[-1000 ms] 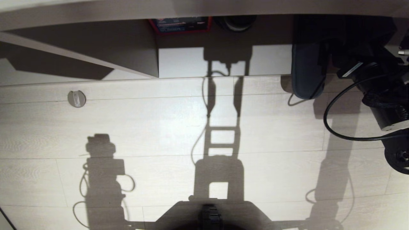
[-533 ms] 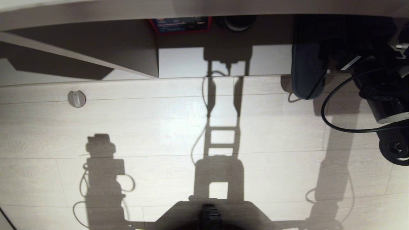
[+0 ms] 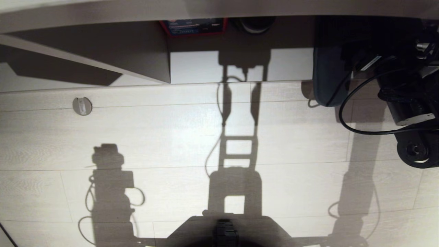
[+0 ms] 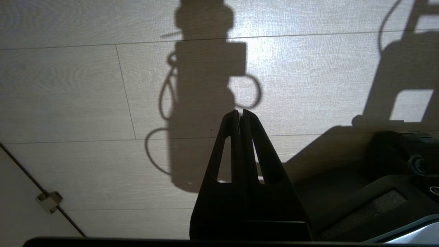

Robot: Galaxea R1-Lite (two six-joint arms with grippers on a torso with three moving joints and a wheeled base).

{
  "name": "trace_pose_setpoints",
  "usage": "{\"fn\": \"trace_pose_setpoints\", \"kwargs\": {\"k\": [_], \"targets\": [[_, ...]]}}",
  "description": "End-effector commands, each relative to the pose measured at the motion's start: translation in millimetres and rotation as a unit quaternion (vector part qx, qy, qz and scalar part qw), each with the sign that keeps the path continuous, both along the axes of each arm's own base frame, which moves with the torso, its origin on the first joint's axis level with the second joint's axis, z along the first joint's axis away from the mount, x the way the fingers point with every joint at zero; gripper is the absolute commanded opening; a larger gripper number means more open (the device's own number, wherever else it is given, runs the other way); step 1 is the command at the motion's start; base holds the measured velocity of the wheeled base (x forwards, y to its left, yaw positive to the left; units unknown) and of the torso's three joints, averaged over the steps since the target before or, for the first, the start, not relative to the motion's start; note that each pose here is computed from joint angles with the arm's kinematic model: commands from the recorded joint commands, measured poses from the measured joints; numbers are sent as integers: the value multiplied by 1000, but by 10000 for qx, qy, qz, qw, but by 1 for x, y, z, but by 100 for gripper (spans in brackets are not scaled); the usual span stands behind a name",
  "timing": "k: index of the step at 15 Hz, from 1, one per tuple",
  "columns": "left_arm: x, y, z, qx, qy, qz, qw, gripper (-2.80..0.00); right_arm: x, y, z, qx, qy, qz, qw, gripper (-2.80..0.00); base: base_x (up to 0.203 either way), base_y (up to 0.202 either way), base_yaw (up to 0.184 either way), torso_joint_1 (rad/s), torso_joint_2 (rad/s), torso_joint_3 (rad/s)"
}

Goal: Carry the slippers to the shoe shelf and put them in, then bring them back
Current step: Pick up the slippers in the shoe cabinet

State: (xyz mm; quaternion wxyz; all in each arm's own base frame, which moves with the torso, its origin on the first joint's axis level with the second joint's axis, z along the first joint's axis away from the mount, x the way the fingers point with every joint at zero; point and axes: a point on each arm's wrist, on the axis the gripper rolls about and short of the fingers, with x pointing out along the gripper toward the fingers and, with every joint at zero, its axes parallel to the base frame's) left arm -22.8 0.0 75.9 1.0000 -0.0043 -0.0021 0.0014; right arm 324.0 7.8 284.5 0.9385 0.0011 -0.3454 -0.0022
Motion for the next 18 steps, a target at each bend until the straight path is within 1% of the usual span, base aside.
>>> {"fn": "trace_pose_setpoints", "kwargs": {"k": [1, 12, 18], "targets": [[0, 0, 0, -3, -2, 1, 10000, -280, 5, 0, -2, -2, -24, -1, 10000, 0, 0, 0, 0, 0, 0, 0], [0, 0, 0, -3, -2, 1, 10000, -280, 30, 1, 9, -21, -383, -27, 9993, 0, 0, 0, 0, 0, 0, 0], [0, 0, 0, -3, 0, 1, 10000, -280, 32, 0, 12, -14, -445, -30, 9990, 0, 0, 0, 0, 0, 0, 0]]}}
